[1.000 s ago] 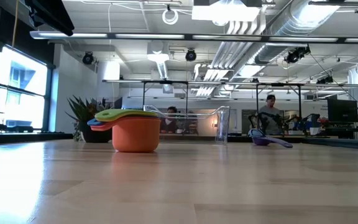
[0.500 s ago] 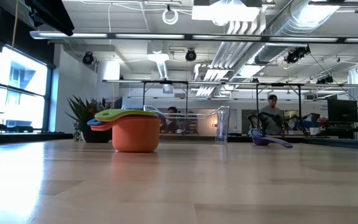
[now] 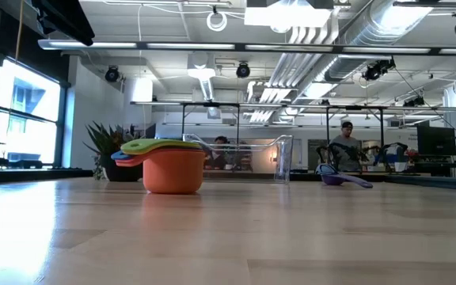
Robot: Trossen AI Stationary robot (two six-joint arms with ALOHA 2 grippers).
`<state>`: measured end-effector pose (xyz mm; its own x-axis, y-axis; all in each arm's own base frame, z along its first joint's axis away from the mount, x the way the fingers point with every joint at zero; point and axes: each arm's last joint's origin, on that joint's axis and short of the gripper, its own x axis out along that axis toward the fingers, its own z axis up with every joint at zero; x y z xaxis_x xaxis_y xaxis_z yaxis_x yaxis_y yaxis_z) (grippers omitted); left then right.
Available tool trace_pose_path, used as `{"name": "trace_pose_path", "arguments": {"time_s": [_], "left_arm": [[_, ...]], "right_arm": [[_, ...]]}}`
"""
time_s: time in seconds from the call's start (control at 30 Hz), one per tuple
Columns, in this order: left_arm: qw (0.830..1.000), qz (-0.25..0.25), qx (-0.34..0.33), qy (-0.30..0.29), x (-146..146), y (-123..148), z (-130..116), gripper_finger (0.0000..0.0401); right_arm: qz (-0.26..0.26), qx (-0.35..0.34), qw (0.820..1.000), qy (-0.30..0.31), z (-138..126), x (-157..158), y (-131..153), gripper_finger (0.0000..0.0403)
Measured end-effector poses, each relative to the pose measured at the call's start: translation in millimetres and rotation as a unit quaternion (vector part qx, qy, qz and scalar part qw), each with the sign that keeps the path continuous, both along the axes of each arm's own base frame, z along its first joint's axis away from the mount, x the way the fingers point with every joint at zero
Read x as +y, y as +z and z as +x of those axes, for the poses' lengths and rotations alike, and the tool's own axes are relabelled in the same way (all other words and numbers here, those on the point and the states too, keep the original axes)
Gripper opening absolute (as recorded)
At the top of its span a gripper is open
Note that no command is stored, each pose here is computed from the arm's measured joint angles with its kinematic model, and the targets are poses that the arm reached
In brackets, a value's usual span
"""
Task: Nest measuring cups in basket
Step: Stack the light blue measuring cup on top of the green measuring cup
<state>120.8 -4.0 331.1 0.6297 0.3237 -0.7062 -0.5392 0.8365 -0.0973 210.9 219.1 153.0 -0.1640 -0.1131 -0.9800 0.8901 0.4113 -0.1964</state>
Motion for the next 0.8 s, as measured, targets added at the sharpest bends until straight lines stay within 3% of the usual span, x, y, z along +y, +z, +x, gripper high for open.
{"name": "trace_pose_path", "arguments": {"time_s": [0.37,0.8], "left_arm": [[1.0,-0.014,0.002,-0.012,-1.0,-0.3,0.1,0.0104],[1.0,-0.017,0.004,-0.01,-1.3,-0.9,1.2,0.0104]], "right_arm": [[0.01,-0.023,0.999,-0.023,31.1,-15.0,18.3,0.0002],[-0.019,-0.17,0.982,-0.083,100.4,-58.8,64.7,0.0001]]}}
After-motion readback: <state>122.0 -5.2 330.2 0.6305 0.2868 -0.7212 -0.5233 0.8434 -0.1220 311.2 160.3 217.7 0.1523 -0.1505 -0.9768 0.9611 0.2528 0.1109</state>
